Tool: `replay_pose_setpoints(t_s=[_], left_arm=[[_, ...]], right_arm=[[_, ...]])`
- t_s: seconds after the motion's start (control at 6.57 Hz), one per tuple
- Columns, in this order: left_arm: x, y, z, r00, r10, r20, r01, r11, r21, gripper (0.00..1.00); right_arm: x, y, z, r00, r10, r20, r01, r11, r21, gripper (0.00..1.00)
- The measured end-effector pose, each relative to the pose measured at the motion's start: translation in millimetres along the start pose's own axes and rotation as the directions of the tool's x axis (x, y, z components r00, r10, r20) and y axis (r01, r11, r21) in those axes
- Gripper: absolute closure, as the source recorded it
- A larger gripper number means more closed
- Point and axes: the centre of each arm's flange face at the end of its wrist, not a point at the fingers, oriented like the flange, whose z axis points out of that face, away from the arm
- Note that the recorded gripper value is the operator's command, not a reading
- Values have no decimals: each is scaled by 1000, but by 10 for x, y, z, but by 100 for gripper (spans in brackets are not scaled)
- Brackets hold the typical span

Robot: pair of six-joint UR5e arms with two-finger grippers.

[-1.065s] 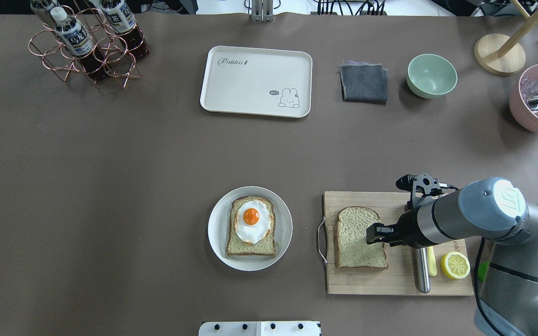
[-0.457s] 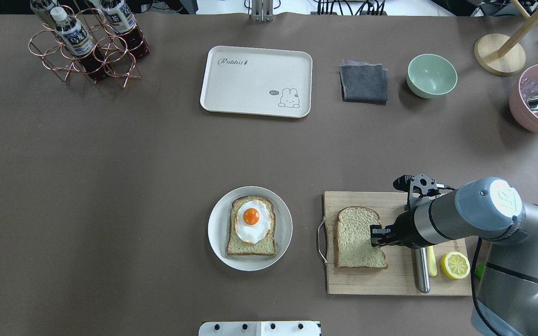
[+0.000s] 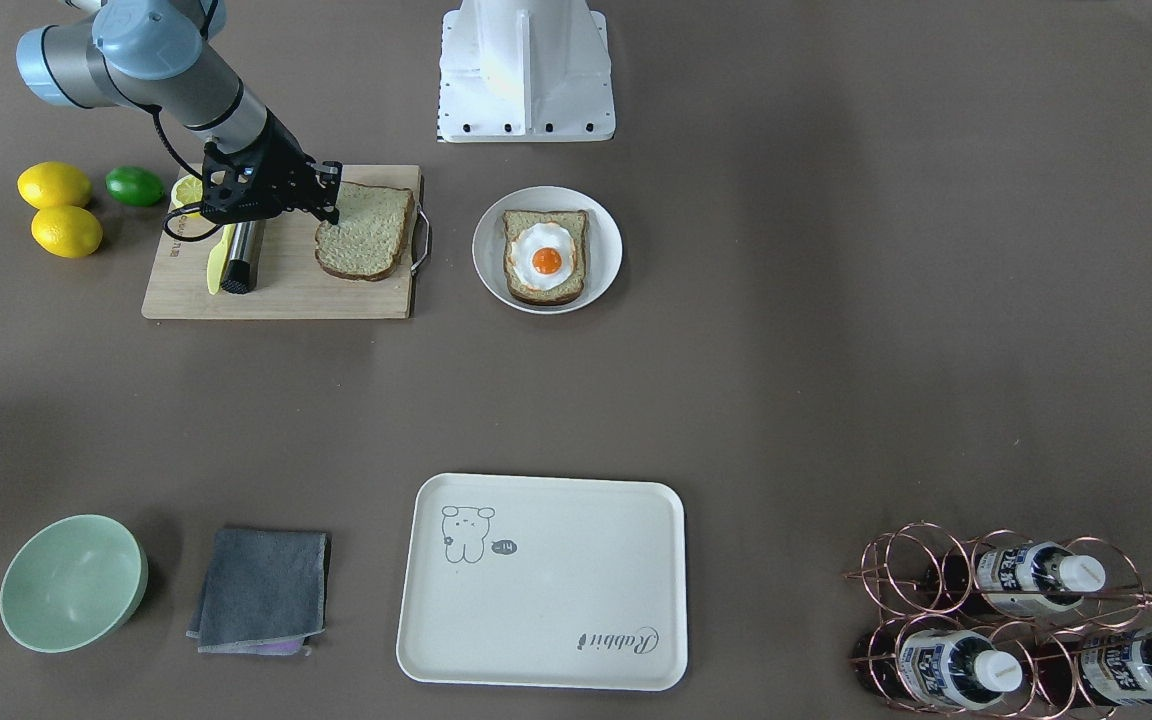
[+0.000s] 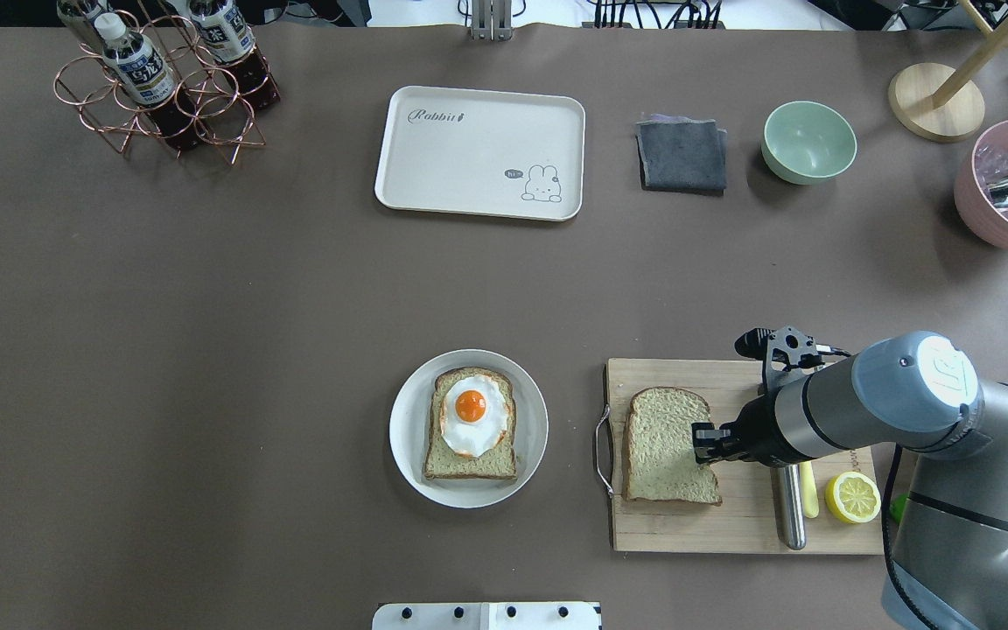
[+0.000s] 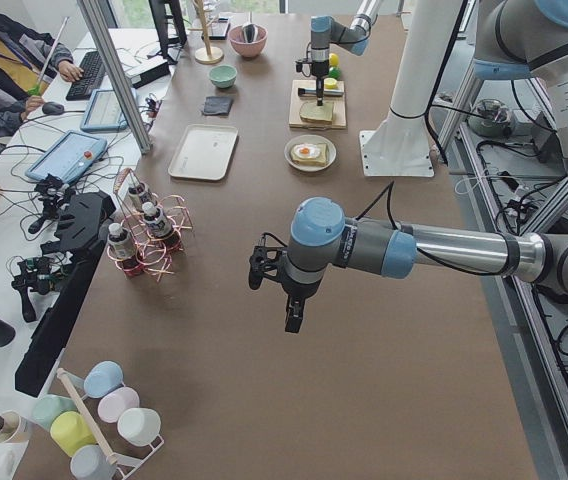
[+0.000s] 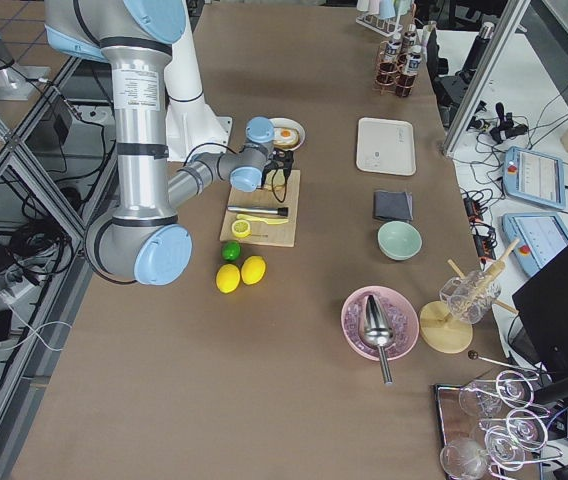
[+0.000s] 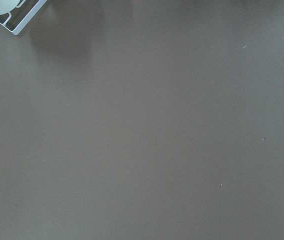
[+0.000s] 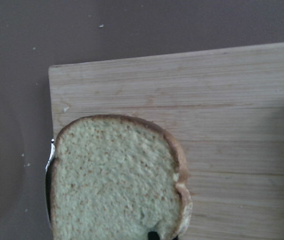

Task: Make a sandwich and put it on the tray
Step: 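Lift the bread slice with the right gripper and carry it over the egg toast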

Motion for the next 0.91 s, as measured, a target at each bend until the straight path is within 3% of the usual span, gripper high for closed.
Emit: replay_pose_setpoints(t_s=[0.91], left_arm=[[8,-2,-9,1000,0,0,0,1000,2,2]], right_arm=[[-791,-189,-333,987,64,146,-64,998,-4,100]])
